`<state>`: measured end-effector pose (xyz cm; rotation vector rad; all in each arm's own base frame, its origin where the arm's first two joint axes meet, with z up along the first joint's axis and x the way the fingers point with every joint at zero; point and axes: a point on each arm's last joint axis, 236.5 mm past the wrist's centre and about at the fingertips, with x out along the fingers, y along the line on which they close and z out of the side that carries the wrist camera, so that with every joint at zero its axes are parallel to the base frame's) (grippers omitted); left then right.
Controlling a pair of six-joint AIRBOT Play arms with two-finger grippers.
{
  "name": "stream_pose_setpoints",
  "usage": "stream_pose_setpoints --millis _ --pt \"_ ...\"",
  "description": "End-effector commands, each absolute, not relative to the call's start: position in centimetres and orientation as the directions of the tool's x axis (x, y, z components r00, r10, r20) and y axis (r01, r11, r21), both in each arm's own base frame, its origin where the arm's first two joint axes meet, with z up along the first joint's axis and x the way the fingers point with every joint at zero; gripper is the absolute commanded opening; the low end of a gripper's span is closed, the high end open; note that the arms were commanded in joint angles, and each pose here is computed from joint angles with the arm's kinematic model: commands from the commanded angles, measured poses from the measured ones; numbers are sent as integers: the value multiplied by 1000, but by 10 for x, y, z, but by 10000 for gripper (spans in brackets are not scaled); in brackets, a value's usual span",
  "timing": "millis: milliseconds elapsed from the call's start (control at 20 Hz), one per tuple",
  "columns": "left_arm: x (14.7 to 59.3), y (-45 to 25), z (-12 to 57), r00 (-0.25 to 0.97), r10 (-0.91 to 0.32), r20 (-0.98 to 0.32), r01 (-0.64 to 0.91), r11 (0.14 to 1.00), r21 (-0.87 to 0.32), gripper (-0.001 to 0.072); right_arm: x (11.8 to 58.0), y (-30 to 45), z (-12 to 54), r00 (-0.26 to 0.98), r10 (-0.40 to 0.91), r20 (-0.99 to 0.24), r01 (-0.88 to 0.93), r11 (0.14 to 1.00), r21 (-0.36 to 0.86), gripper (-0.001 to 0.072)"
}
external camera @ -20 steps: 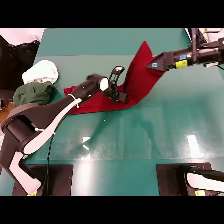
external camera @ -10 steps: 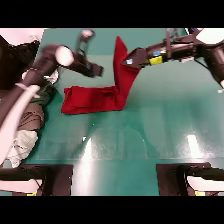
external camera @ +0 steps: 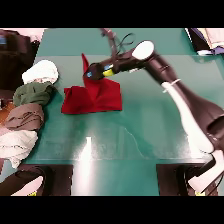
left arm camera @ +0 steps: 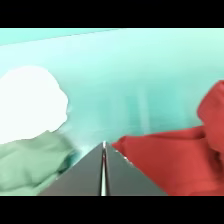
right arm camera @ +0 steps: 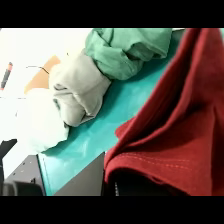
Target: Fold the shirts.
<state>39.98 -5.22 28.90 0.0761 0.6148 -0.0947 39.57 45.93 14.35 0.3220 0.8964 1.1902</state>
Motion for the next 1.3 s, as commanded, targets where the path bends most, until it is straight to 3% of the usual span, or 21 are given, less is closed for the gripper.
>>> stream_pose_setpoints --millis 0,100,150,200,350,550,850,900,950,1000,1250 --pt "373 -29 287 779 0 -627 76 993 95 24 395 509 103 96 900 -426 -654 380 654 15" --pt "369 -28 280 757 4 -653 77 993 94 24 387 534 90 82 907 -412 -653 361 665 49" --pt "368 -29 279 754 3 -657 77 993 93 24 381 549 88 68 918 -390 -652 337 679 260" --pt "368 -29 278 753 2 -658 78 993 92 24 375 564 91 61 932 -357 -643 310 700 399" --pt "365 -28 274 738 5 -674 77 993 92 24 361 580 99 50 946 -322 -679 268 683 460" --pt "355 -26 264 695 13 -719 84 992 99 25 382 512 100 56 918 -392 -641 334 691 456" --pt "355 -30 264 696 -2 -718 92 992 86 25 414 326 38 103 745 -659 -507 609 610 458" --pt "356 -33 265 700 -16 -713 100 992 75 25 416 301 27 101 736 -670 -451 634 628 524" --pt "358 -36 267 707 -30 -706 107 992 65 24 419 280 18 102 730 -676 -399 653 644 658" --pt "360 -40 269 716 -43 -697 114 992 55 24 421 264 7 103 721 -685 -357 670 651 696" --pt "363 -43 269 722 -57 -689 121 992 45 25 422 248 -36 84 725 -684 -225 682 696 701"
